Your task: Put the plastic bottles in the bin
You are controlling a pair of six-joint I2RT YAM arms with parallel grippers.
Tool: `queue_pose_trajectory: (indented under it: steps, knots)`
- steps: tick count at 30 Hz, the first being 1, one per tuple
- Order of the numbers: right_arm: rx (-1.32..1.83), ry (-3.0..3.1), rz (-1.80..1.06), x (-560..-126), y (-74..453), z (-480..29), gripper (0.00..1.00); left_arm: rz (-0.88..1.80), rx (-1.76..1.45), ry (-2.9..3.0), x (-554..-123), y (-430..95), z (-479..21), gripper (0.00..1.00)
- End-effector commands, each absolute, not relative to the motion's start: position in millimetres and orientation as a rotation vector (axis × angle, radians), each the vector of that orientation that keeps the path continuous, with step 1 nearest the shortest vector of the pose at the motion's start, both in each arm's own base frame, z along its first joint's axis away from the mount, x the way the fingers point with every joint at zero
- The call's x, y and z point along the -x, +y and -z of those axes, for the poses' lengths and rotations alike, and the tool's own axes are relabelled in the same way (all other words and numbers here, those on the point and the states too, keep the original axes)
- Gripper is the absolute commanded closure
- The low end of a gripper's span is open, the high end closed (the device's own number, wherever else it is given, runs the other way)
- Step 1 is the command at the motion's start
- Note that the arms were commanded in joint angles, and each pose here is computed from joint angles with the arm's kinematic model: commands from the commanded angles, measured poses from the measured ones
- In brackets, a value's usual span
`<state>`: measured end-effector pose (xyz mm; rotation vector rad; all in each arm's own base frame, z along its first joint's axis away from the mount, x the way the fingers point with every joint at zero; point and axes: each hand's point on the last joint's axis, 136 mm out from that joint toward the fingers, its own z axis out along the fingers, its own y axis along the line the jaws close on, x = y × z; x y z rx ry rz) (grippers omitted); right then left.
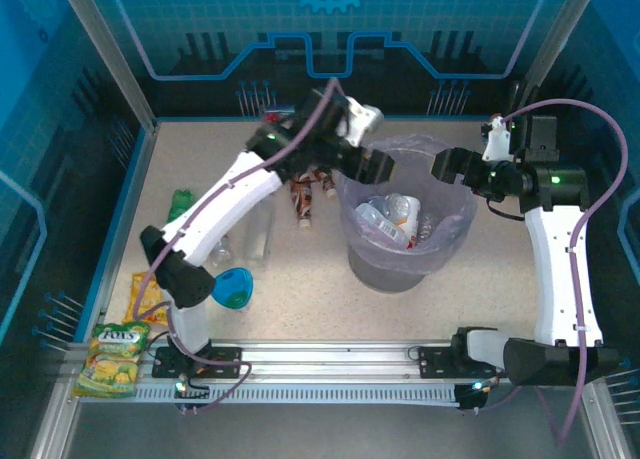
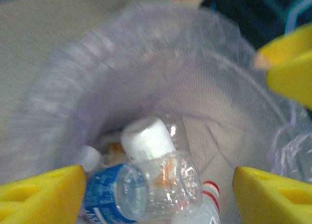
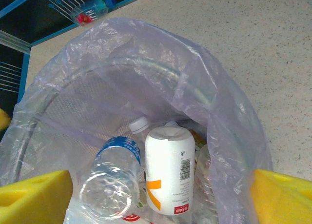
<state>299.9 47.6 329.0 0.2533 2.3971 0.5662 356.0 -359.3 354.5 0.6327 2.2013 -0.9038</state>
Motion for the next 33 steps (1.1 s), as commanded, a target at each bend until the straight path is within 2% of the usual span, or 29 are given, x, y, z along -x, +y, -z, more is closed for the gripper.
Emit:
queue_pose_trajectory:
  steps: [1,14,17,22,28,33]
  knots:
    - [-0.218,2.39,-0.544,-298.5,49.6,-334.1,0.06,0.938,-0.452,2.095,-376.7,-324.6,-390.5,0.18]
    - [-0.247,2.394,-0.53,-291.5,46.7,-326.1,0.06,1.072,0.263,2.032,-513.7,-190.8,-329.8,0.1]
    - [-0.251,2.398,-0.536,-288.8,47.7,-322.7,0.06,1.073,0.44,1.986,-545.5,-160.2,-306.7,0.09]
    - [-0.269,2.402,-0.575,-285.0,51.5,-311.0,0.05,1.082,0.794,1.95,-598.0,-107.9,-234.8,0.07]
    - [-0.281,2.427,-0.566,-279.5,50.5,-299.7,0.06,1.084,0.986,1.948,-642.4,-84.2,-167.2,0.07]
    - [-0.292,2.441,-0.542,-274.1,47.6,-294.5,0.05,1.071,1.078,1.941,-670.4,-78.6,-132.6,0.07]
